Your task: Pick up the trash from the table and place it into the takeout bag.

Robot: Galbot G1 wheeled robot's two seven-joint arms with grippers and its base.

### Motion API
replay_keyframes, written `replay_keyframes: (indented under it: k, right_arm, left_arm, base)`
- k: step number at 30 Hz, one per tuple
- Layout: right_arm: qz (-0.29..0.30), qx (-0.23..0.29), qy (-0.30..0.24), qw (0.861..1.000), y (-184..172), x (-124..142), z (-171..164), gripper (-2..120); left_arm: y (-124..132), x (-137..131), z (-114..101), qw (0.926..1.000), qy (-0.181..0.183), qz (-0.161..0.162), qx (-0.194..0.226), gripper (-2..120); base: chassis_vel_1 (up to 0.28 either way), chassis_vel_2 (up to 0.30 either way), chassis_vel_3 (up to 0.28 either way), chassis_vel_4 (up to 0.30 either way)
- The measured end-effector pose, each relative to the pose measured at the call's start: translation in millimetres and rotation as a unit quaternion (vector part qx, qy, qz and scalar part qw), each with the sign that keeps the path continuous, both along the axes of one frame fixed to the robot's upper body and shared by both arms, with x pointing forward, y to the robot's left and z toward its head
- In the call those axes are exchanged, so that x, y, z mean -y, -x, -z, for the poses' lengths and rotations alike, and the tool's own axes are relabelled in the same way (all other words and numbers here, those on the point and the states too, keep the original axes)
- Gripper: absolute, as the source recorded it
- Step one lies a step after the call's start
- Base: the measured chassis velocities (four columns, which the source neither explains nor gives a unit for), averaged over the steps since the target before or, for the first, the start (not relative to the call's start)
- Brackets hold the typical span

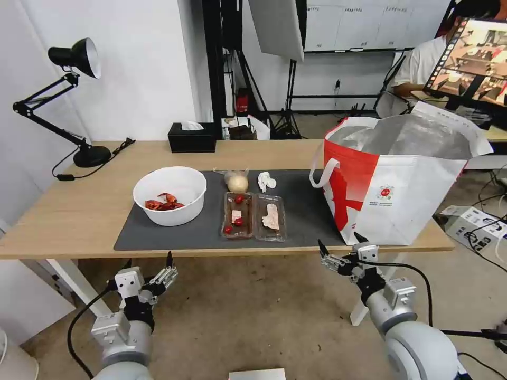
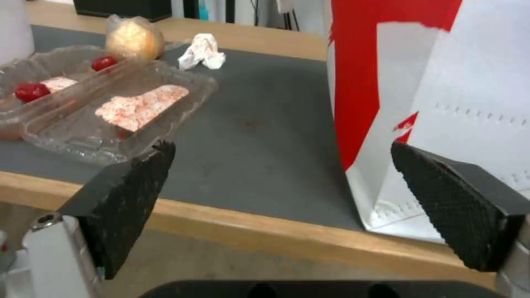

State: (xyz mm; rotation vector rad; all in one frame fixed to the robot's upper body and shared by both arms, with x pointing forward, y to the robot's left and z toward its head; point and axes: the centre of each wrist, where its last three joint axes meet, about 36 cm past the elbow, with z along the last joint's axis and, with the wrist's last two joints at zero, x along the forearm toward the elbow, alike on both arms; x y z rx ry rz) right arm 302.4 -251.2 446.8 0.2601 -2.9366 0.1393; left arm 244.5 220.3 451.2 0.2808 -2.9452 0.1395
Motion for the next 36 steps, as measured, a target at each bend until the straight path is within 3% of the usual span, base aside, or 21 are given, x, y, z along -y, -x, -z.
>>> replay_keyframes:
  k: [24,27,30,32,34,35,36]
  right_arm:
    - [-0.015,-0.010,-0.041,0.999,5,-15,10,100]
    - [-0.016,-0.021,-0.076,0.997,7,-21,8,100]
    - [-0.015,-0.041,-0.173,0.984,8,-31,-5,100]
    - [-0.014,-0.044,-0.191,0.980,8,-32,-8,100]
    - [-0.005,-0.060,-0.267,0.962,4,-39,-18,100]
    - [-0.005,-0.060,-0.267,0.962,4,-39,-18,100]
    - [-0.001,-0.067,-0.297,0.953,2,-42,-22,100]
  left_arm:
    - [2,0,5,0.9997,-0.001,0.024,0.007,100]
    - [3,0,5,0.9995,0.000,0.032,0.007,100]
    - [1,-2,6,0.9987,-0.005,0.050,0.009,100]
    - [1,-2,6,0.9985,-0.007,0.053,0.009,100]
    - [-1,-5,7,0.9979,-0.015,0.062,0.008,100]
    - [-1,-5,7,0.9979,-0.015,0.062,0.008,100]
    - [-1,-6,7,0.9977,-0.018,0.064,0.008,100]
  base:
    - [0.000,0.000,0.000,0.000]
    - [0.000,0.000,0.000,0.000]
    - [0.000,0.000,0.000,0.000]
    - [0.000,0.000,0.000,0.000]
    - [0.000,0.000,0.000,0.000]
    - [0.000,0.000,0.000,0.000]
    - [0.000,0.000,0.000,0.000]
